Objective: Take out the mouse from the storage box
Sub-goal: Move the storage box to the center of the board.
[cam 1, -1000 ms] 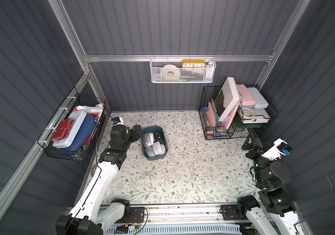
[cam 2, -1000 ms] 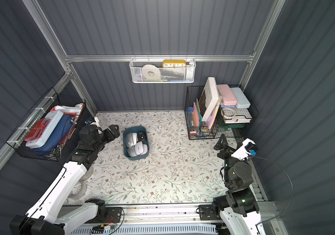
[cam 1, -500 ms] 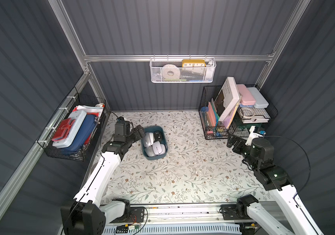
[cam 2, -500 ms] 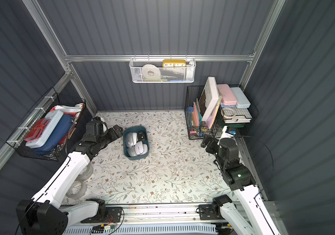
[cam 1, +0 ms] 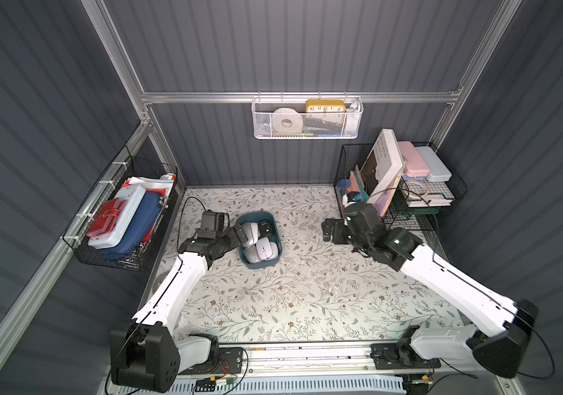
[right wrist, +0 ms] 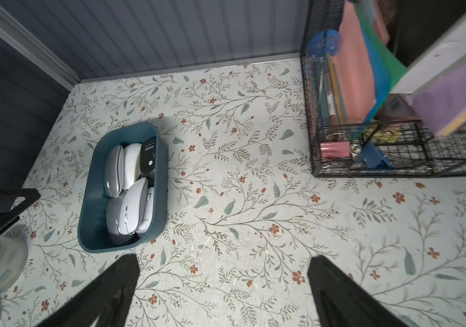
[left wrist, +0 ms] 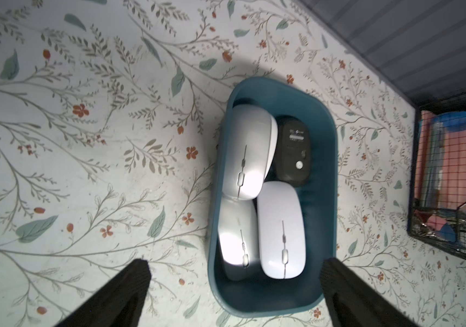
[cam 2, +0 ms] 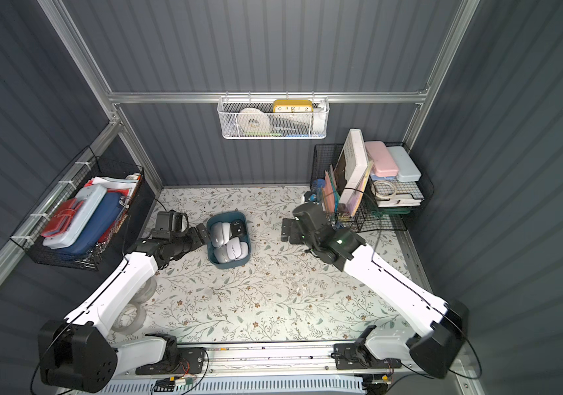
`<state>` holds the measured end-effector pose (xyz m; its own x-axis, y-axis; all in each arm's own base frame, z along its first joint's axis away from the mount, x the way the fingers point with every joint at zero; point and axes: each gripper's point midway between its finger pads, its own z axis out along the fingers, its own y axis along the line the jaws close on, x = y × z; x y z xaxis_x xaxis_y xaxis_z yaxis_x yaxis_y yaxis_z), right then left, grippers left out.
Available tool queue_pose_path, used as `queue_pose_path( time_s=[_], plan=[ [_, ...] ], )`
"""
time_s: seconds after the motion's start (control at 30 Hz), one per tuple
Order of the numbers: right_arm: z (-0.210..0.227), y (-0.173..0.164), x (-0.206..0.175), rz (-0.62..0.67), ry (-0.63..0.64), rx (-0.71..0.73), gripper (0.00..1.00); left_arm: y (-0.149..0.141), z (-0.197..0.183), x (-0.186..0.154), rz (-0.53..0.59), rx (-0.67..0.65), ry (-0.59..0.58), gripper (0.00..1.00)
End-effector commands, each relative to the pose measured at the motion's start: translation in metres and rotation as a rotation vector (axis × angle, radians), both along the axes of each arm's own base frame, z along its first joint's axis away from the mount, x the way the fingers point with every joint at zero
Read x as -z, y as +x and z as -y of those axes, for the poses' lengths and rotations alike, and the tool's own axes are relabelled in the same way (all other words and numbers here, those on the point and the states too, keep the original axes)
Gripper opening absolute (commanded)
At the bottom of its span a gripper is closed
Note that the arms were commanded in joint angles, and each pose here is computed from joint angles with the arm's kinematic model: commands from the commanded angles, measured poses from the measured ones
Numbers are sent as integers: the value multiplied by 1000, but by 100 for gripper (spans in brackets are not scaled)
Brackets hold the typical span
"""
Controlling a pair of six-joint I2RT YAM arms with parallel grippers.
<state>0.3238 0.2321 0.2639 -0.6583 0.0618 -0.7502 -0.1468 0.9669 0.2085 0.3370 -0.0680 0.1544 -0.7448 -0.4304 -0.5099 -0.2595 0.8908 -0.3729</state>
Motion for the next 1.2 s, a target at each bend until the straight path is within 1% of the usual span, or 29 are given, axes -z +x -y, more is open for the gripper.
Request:
queue_pose_path(
  time_s=[0.0,0.1,0.17,0.3,0.37,0.67,0.8,0.87,1.17],
  plan=[
    [-35,4,6,-13,-64,-49,99,-14,5,15,-54,-6,-48,99],
    [-66,9,17,-50,-100,-93,99,-13,10,25,-82,18,-59,95],
    [-83,12,24,-71,-128,-107,99,-11,12,30,-102,32,-59,88],
    [-103,17,37,-111,-150,-126,99,-7,14,39,-126,48,-58,80],
    [-109,17,45,-131,-155,-133,98,-6,12,47,-141,42,-40,74],
    [-114,15,58,-157,-163,-145,98,6,3,67,-182,38,42,44],
    [-112,13,64,-165,-168,-143,98,8,2,73,-195,46,63,37],
    [-111,13,67,-168,-165,-142,99,9,3,77,-202,52,64,31],
    [-111,11,72,-183,-171,-144,99,14,17,84,-209,107,89,12]
  ],
)
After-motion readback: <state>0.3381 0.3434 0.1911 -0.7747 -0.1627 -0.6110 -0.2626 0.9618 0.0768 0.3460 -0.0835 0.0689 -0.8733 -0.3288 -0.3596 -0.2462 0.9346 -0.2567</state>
